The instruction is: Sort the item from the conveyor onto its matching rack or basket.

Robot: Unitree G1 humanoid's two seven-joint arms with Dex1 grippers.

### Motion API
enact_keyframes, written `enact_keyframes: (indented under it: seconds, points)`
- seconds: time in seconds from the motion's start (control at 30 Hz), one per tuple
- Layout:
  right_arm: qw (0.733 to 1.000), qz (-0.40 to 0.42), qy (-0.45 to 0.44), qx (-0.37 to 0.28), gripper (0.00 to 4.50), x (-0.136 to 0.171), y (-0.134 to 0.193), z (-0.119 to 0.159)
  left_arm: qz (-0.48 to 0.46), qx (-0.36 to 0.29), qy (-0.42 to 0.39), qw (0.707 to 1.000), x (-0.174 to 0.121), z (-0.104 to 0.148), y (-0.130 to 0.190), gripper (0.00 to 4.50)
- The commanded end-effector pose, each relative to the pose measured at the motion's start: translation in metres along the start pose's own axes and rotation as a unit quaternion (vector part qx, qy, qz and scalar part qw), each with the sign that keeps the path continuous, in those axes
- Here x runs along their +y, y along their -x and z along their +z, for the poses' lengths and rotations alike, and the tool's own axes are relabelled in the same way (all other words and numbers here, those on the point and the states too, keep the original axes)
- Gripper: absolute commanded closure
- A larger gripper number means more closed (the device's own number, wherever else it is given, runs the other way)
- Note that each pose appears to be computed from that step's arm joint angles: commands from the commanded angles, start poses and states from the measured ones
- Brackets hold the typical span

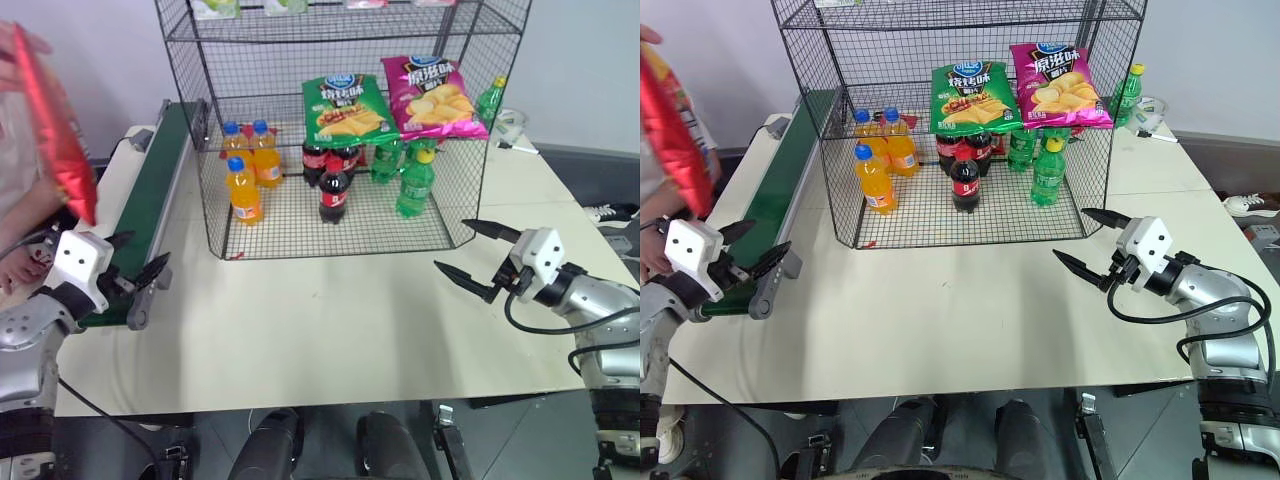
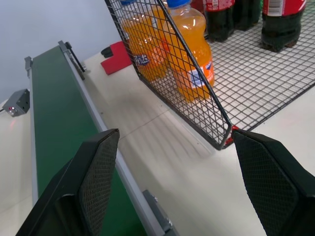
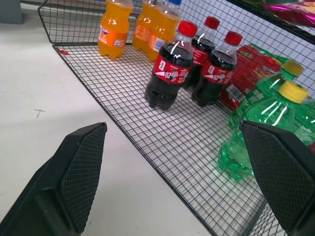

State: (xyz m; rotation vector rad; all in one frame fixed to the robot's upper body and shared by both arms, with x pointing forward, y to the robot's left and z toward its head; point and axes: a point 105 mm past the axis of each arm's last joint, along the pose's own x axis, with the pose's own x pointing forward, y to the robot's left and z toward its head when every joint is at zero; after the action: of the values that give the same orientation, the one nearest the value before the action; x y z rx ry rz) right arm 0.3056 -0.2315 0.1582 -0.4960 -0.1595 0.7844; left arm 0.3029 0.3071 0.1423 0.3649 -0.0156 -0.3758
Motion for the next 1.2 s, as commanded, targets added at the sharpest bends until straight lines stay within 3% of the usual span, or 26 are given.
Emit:
enact_keyframes:
  seconds: [0.03,0.27,0.67,0.93,1.2]
  points:
    - [1.000,-0.004,0.021,-0.009,0.00,-0.005,0.003,0.009,-0.002,-0.015,-0.006,1.000,0.000,0.009,-0.001,0.70]
    - [1.000,-0.004,0.024,-0.005,0.00,-0.003,0.005,0.008,-0.004,-0.016,-0.010,1.000,0.003,0.012,-0.007,0.70]
    - [1.000,0.004,0.013,-0.005,0.00,-0.001,0.004,0.007,-0.002,0.001,0.080,0.997,0.005,0.003,0.009,0.70]
    - [1.000,0.010,0.011,-0.009,0.00,0.000,-0.001,0.007,0.009,-0.015,-0.002,1.000,0.007,0.012,0.012,0.70]
    - [1.000,0.011,0.015,-0.008,0.00,0.000,0.000,0.008,0.002,-0.018,-0.008,1.000,0.004,0.010,0.013,0.70]
